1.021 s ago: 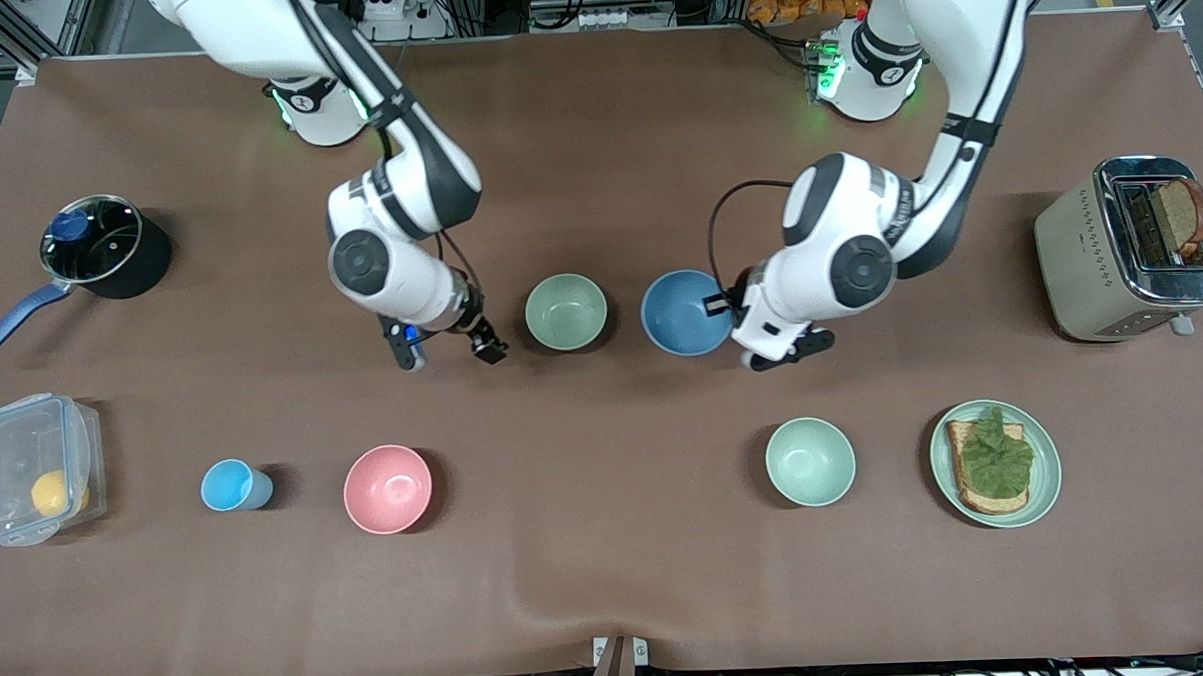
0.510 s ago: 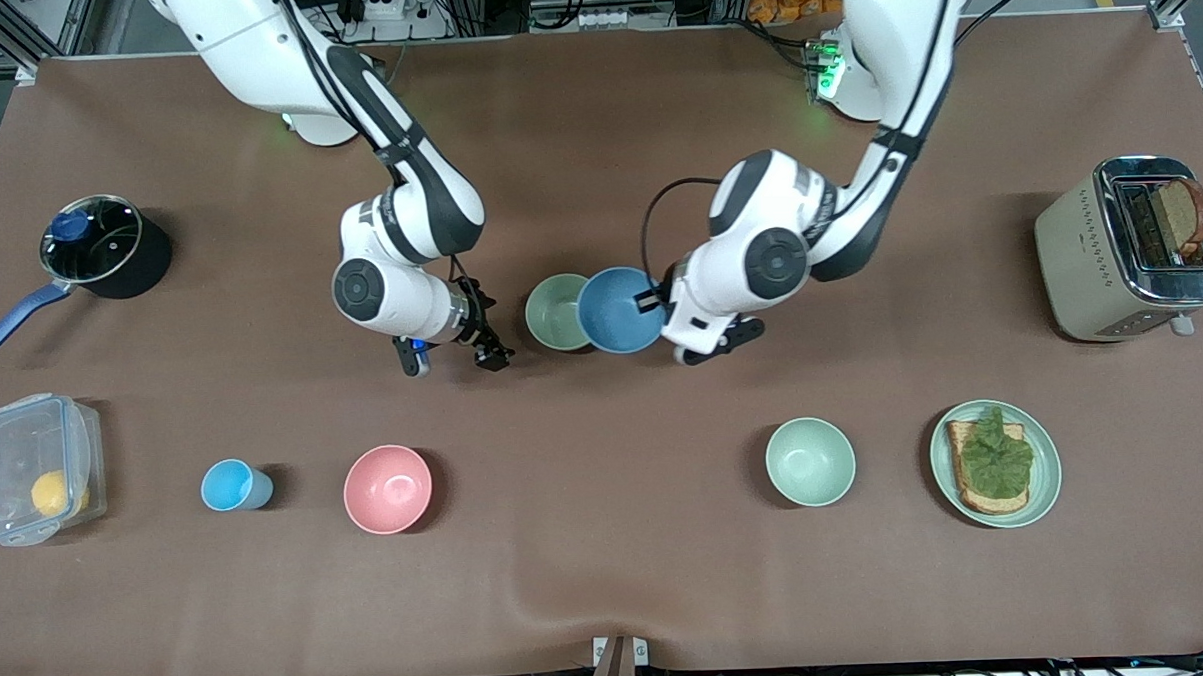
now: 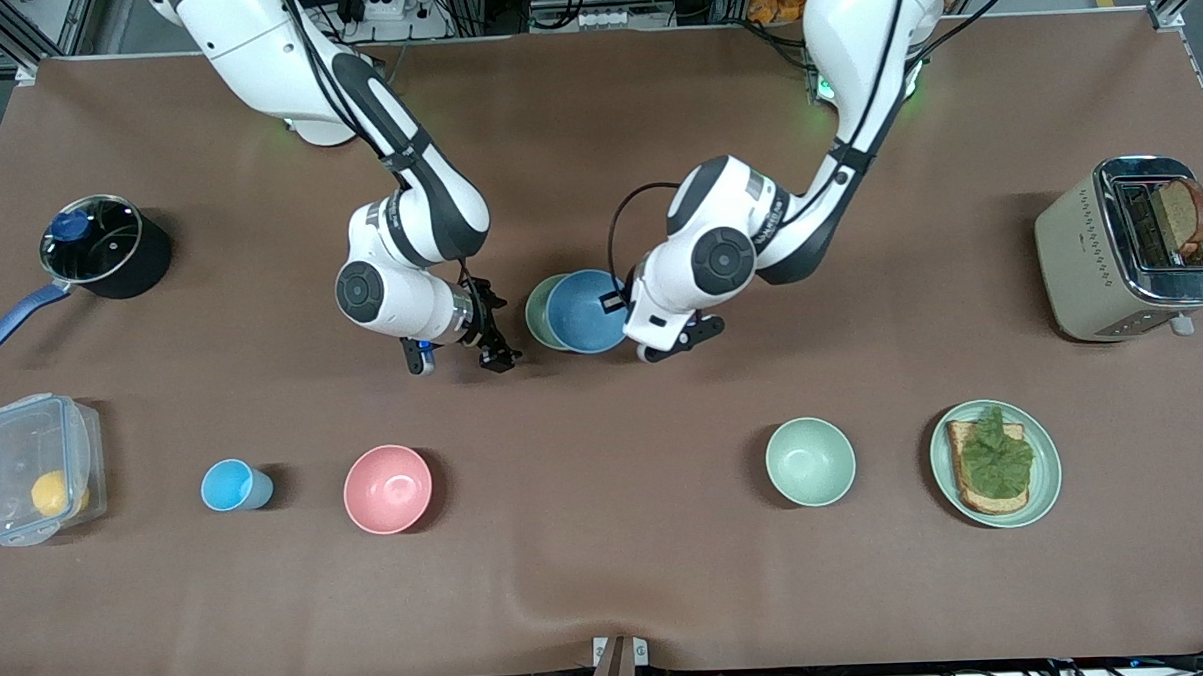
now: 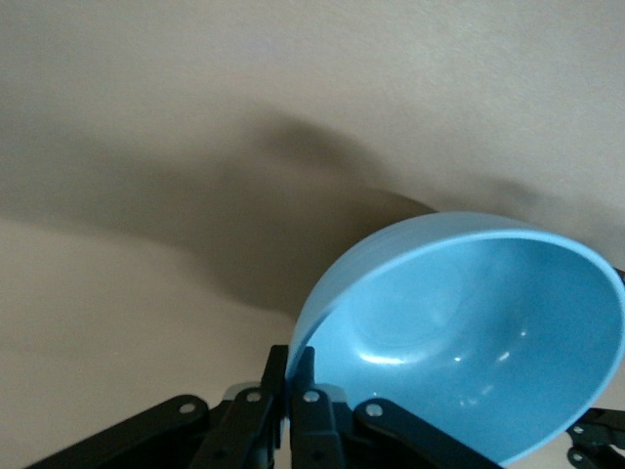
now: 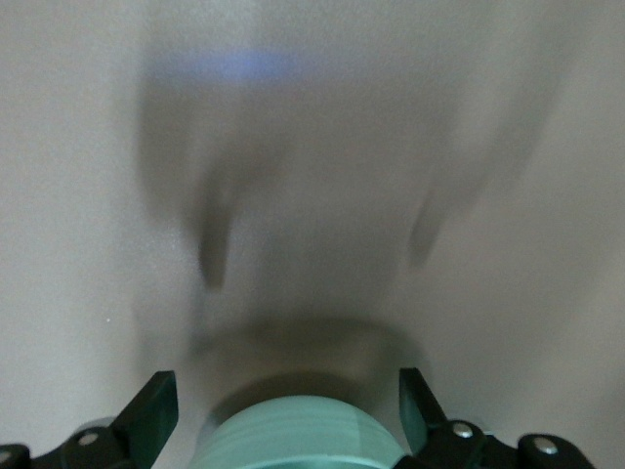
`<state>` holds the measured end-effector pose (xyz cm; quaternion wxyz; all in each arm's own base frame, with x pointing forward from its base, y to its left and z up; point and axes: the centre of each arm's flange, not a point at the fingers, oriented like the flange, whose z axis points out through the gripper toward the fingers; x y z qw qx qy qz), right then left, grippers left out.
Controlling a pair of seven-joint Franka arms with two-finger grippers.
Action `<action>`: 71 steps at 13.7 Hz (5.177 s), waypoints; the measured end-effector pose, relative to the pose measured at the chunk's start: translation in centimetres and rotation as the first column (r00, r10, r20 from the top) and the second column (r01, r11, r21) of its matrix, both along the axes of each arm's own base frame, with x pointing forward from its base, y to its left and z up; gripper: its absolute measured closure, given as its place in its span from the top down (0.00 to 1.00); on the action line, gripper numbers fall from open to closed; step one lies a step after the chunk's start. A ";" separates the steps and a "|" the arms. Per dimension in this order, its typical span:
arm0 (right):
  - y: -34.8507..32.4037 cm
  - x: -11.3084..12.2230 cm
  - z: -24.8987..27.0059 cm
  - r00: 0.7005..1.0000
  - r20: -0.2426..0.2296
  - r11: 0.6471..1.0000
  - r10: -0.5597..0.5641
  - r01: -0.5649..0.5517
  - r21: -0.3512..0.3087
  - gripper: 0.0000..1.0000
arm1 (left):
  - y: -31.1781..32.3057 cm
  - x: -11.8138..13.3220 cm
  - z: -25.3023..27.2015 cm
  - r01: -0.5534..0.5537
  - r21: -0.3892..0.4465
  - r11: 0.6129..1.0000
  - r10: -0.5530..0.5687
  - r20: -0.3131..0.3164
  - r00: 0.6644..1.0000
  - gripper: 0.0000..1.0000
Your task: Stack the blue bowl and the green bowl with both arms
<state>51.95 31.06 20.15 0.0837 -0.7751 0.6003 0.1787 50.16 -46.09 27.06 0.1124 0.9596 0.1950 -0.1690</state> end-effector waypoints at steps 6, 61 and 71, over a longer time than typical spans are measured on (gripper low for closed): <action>0.6 -0.4 -0.3 1.000 0.002 1.000 0.002 -0.002 0.002 1.00 | -1.7 -1.3 -2.5 0.007 0.010 1.000 -0.007 -0.011 1.000 0.04; -33.0 3.6 43.8 0.367 0.228 0.425 0.902 -0.851 -0.309 1.00 | 43.8 3.6 37.8 0.378 0.262 0.888 -0.444 0.267 0.855 1.00; -32.6 4.0 43.4 0.346 0.214 0.400 0.913 -0.863 -0.310 1.00 | 43.9 3.9 37.3 0.380 0.260 0.888 -0.443 0.260 0.858 1.00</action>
